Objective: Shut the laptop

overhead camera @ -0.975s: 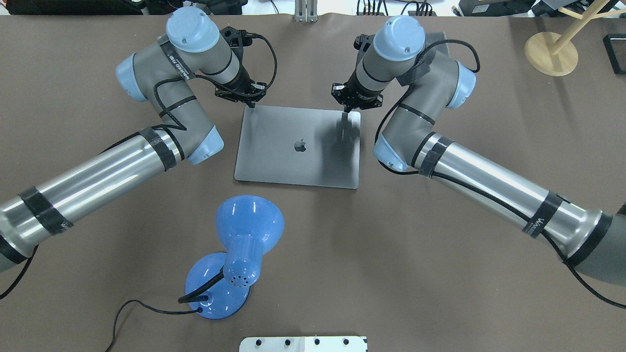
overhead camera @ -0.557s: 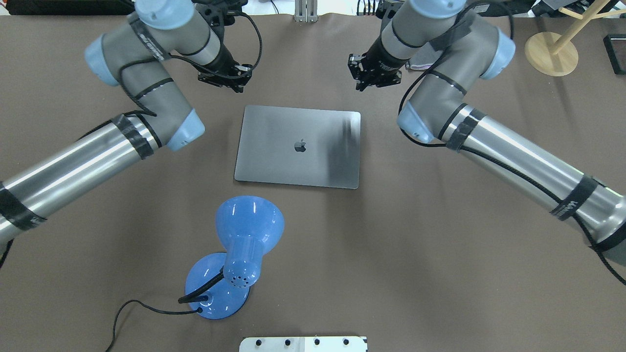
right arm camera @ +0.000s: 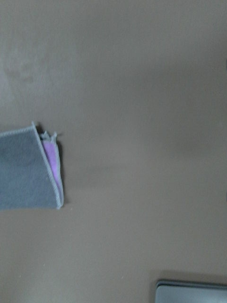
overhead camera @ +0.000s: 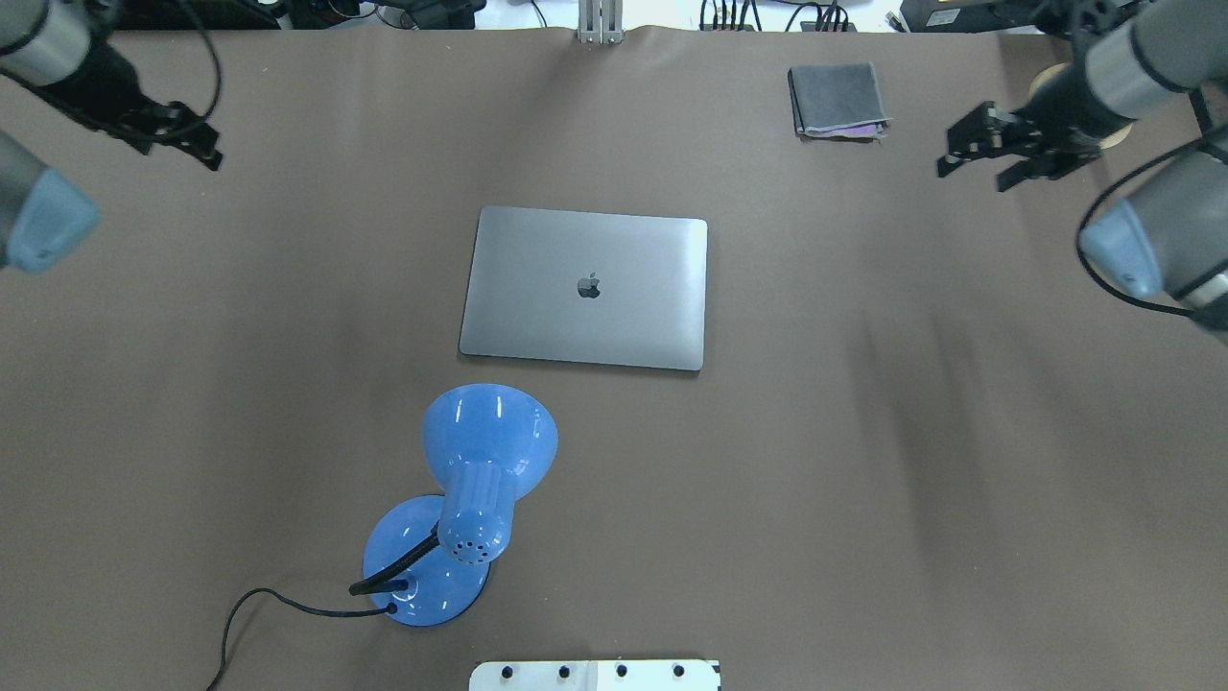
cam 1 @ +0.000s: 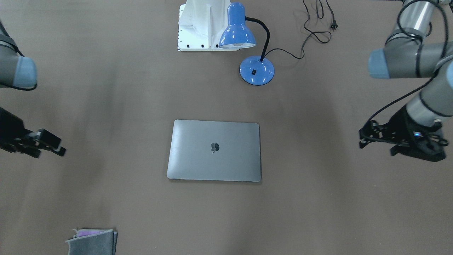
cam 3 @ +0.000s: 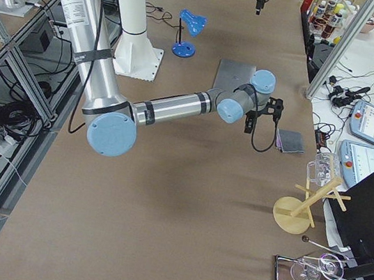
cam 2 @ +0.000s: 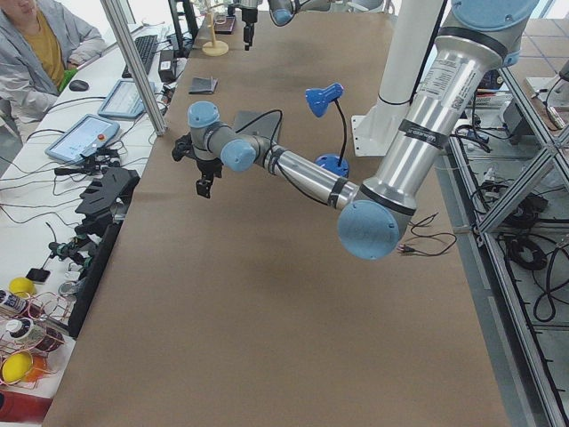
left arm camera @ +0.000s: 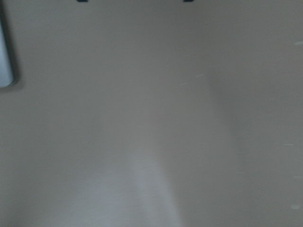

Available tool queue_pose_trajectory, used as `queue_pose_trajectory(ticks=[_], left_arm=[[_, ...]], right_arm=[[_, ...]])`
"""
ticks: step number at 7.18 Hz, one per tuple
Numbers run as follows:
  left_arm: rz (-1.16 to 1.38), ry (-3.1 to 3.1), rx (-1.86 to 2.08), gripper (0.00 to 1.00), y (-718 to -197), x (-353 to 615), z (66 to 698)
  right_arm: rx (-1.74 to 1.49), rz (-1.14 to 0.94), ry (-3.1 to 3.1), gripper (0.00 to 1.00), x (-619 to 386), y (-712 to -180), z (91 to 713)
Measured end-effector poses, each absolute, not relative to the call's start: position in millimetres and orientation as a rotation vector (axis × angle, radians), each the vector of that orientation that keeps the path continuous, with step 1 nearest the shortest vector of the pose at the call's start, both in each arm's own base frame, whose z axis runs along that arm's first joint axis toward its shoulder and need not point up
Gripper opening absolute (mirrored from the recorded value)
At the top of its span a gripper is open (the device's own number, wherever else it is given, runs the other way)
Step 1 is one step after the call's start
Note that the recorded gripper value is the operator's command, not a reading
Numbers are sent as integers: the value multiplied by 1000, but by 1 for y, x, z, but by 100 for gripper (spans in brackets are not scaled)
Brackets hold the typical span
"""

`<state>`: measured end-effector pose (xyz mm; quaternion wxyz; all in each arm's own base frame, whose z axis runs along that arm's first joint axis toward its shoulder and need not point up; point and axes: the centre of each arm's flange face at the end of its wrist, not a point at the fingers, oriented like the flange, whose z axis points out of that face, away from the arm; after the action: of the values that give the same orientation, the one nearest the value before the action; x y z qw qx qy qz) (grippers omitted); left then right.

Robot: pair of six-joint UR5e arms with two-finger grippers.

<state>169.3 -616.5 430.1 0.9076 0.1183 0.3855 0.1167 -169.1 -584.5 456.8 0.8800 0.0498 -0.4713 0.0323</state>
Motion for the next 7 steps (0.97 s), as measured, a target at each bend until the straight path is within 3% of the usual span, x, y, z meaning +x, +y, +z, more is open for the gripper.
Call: queue_pose_trajectory(ticks=[3, 7], left_arm=[[260, 699, 171, 98, -560, 41, 535], [228, 687, 129, 98, -525, -9, 590]], right_arm=[[117, -118, -808, 100, -25, -544, 554], [74, -188, -695, 100, 21, -528, 584]])
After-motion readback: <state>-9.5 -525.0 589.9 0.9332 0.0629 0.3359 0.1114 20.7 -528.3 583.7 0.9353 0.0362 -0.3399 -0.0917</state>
